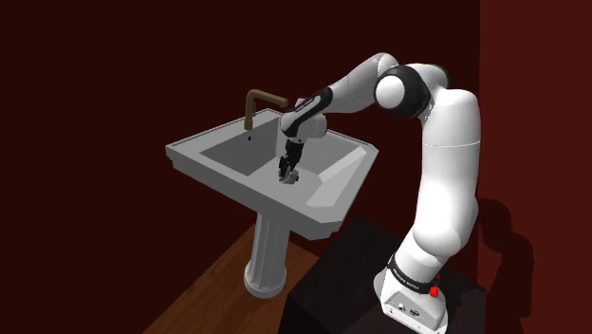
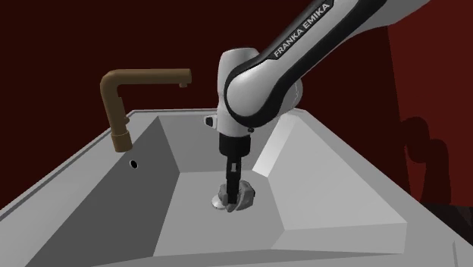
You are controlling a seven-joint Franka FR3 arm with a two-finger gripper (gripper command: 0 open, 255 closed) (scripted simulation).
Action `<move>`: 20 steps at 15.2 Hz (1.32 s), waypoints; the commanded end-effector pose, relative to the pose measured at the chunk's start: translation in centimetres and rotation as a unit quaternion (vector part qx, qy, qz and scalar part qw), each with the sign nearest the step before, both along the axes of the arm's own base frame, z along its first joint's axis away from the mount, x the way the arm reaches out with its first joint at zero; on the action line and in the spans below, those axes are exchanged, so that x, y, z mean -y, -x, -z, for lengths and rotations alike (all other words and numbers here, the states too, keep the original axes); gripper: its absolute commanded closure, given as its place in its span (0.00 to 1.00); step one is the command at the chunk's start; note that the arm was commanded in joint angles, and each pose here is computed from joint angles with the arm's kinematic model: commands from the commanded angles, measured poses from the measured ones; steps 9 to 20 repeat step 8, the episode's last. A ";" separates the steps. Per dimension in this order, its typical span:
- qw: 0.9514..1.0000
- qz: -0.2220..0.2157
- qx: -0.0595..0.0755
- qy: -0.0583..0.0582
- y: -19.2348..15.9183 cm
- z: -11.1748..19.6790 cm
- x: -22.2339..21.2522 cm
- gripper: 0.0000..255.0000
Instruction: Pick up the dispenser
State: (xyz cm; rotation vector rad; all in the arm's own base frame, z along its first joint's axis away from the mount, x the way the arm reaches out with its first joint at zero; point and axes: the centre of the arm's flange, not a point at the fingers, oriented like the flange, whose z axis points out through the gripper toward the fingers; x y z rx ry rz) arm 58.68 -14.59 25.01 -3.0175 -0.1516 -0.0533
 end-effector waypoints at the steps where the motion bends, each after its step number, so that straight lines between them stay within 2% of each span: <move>1: 1.000 0.000 0.000 0.000 0.0 -1.1 0.1 1.00; 6: 1.000 0.000 0.000 0.000 0.0 -3.8 0.1 1.00; 20: 1.000 0.000 0.000 0.000 0.0 -3.8 0.1 1.00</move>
